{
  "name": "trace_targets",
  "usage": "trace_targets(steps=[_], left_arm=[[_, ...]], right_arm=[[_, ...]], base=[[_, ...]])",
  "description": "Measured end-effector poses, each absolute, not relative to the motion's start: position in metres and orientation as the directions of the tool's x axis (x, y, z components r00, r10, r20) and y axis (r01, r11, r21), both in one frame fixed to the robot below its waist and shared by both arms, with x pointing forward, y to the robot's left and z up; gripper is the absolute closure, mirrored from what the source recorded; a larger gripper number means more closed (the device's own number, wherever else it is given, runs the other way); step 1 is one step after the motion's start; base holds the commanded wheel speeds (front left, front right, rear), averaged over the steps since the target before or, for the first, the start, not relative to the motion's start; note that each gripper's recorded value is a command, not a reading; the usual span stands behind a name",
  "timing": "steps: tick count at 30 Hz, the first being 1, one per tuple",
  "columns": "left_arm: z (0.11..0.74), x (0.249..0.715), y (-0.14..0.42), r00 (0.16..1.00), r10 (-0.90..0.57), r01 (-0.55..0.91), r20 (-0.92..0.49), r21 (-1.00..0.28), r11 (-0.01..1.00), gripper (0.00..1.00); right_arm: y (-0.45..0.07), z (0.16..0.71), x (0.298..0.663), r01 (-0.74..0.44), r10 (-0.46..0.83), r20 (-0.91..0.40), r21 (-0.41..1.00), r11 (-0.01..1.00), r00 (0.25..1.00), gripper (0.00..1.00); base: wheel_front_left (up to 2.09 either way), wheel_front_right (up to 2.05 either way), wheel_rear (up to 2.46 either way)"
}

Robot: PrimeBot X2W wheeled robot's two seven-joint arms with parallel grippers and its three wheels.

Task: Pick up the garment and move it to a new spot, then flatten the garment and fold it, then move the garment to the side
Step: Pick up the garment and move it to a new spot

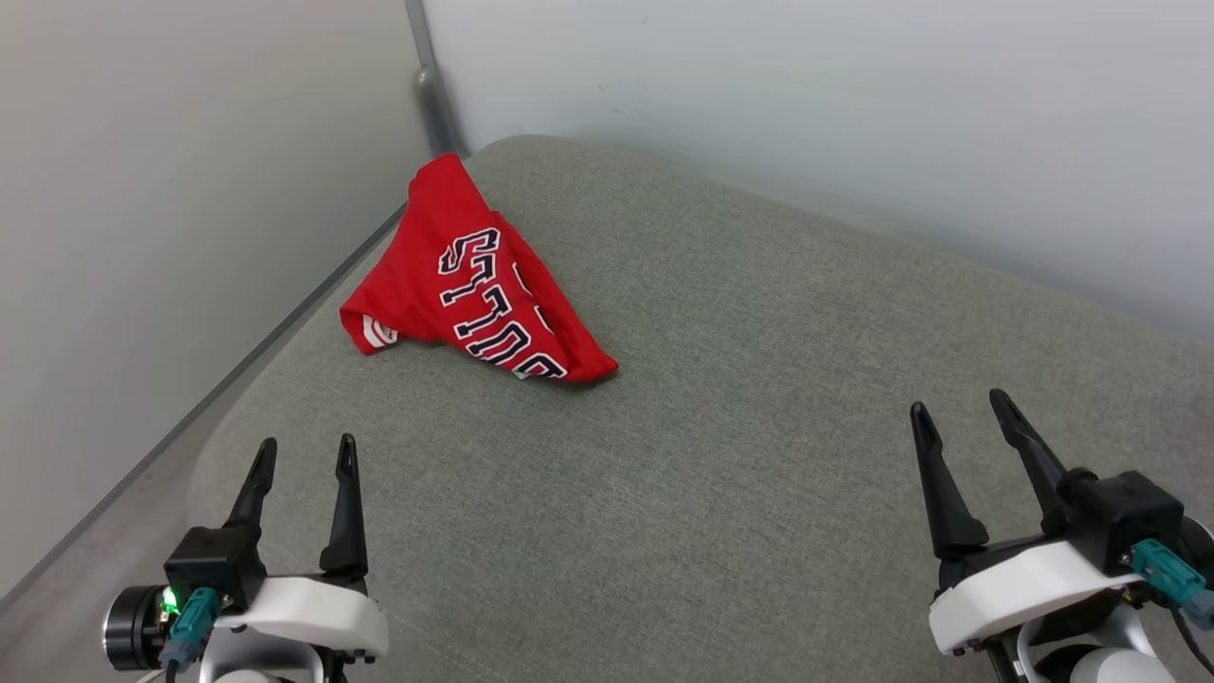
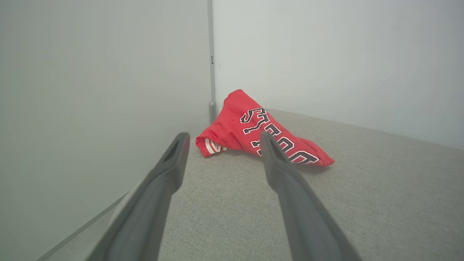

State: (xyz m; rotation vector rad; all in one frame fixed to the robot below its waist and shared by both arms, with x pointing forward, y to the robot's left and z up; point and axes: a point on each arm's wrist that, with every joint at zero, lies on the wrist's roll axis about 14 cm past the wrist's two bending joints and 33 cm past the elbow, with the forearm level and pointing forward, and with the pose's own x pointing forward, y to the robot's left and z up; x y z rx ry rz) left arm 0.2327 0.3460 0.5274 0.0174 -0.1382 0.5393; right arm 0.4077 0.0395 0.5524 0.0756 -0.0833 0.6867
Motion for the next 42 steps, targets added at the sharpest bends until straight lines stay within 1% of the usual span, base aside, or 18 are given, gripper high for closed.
trace_targets(steps=[4, 7, 12, 16, 21, 25, 27, 30, 34, 36, 38, 42], left_arm=[[0.531, 0.239, 0.348, 0.848, 0.51, -0.512, 0.145, -0.023, 0.859, 0.0], [0.537, 0.252, 0.35, 0.854, 0.495, -0.496, 0.157, -0.035, 0.867, 0.0], [0.555, 0.293, 0.353, 0.878, 0.439, -0.446, 0.191, -0.011, 0.895, 0.0], [0.56, 0.337, 0.355, 0.908, 0.381, -0.388, 0.172, 0.003, 0.922, 0.0], [0.554, 0.388, 0.365, 0.941, 0.333, -0.335, 0.058, 0.025, 0.942, 0.0], [0.531, 0.426, 0.36, 0.96, 0.262, -0.258, -0.101, 0.053, 0.965, 0.0], [0.518, 0.437, 0.368, 0.948, 0.258, -0.249, -0.185, 0.069, 0.966, 0.0], [0.489, 0.445, 0.378, 0.903, 0.258, -0.241, -0.343, 0.094, 0.966, 0.0], [0.452, 0.448, 0.392, 0.802, 0.271, -0.239, -0.532, 0.129, 0.962, 0.0], [0.434, 0.447, 0.398, 0.74, 0.277, -0.241, -0.613, 0.142, 0.96, 0.0], [0.414, 0.44, 0.402, 0.66, 0.281, -0.237, -0.697, 0.161, 0.958, 0.0], [0.381, 0.425, 0.403, 0.502, 0.27, -0.227, -0.822, 0.176, 0.958, 0.0]], right_arm=[[0.038, 0.551, 0.411, -0.63, 0.624, 0.1, 0.048, 0.775, 0.775, 0.0], [0.035, 0.551, 0.414, -0.623, 0.617, 0.097, 0.054, 0.78, 0.781, 0.0], [0.026, 0.547, 0.425, -0.602, 0.595, 0.095, 0.067, 0.796, 0.798, 0.0], [0.017, 0.538, 0.436, -0.581, 0.576, 0.08, 0.082, 0.81, 0.813, 0.0], [-0.001, 0.524, 0.45, -0.54, 0.538, 0.053, 0.096, 0.836, 0.841, 0.0], [-0.016, 0.51, 0.46, -0.505, 0.505, 0.029, 0.11, 0.856, 0.863, 0.0], [-0.023, 0.502, 0.464, -0.488, 0.49, 0.014, 0.117, 0.865, 0.872, 0.0], [-0.031, 0.492, 0.471, -0.467, 0.472, -0.002, 0.132, 0.874, 0.882, 0.0], [-0.041, 0.476, 0.479, -0.44, 0.448, -0.029, 0.147, 0.886, 0.894, 0.0], [-0.045, 0.468, 0.483, -0.429, 0.44, -0.043, 0.154, 0.89, 0.897, 0.0], [-0.049, 0.462, 0.485, -0.419, 0.431, -0.051, 0.163, 0.894, 0.901, 0.0], [-0.056, 0.451, 0.488, -0.398, 0.414, -0.068, 0.175, 0.9, 0.908, 0.0]], base=[[0.0, 0.0, 0.0], [0.0, 0.0, 0.0], [0.0, 0.0, 0.0], [0.0, 0.0, 0.0], [0.0, 0.0, 0.0], [0.0, 0.0, 0.0], [0.0, 0.0, 0.0], [0.0, 0.0, 0.0], [0.0, 0.0, 0.0], [0.0, 0.0, 0.0], [0.0, 0.0, 0.0], [0.0, 0.0, 0.0]])
